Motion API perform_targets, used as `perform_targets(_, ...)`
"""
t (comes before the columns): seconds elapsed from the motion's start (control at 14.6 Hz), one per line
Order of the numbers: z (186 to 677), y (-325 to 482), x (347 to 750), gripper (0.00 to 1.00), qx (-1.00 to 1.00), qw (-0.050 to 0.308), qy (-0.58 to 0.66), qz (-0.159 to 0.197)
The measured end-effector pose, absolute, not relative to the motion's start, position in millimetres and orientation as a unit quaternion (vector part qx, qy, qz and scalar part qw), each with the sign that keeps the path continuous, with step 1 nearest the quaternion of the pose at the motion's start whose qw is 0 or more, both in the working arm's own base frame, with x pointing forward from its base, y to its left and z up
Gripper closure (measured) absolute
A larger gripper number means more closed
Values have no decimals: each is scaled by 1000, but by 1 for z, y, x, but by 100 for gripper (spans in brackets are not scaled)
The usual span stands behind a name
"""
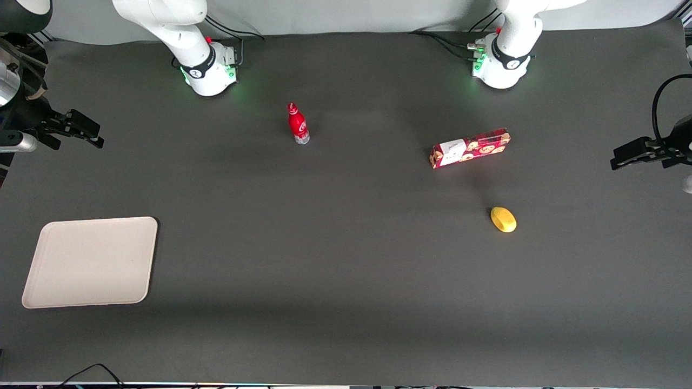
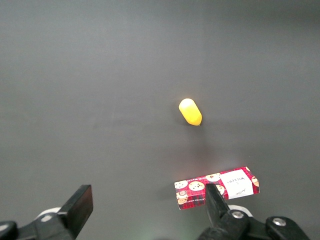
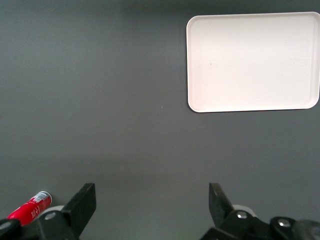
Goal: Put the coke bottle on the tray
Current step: 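Move the open right gripper over the red Coca-Cola bottle and lower it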
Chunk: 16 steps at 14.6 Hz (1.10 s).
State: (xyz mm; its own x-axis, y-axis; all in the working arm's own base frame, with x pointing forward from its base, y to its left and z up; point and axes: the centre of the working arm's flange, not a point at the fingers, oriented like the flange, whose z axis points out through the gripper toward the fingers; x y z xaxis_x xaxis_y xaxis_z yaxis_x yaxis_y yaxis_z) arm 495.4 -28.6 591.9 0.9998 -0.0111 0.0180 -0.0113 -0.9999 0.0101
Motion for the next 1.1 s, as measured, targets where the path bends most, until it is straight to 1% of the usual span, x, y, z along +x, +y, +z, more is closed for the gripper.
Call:
perform_targets(0.34,589,-28,497,0,1000,5,-8,5)
perform_targets(0.48,588,-12,496,0,1000,5,-4,-2)
perform_targets(0.62,583,38,495,0,1000,0,0,-8)
perform_targets(0.76,571,109,487,0,1000,-4,6,-21)
perform_targets(0.89,551,169,471,0,999,-9,27,-34)
perform_targets(1.1,514,238,440,0,998,-20,36,-45)
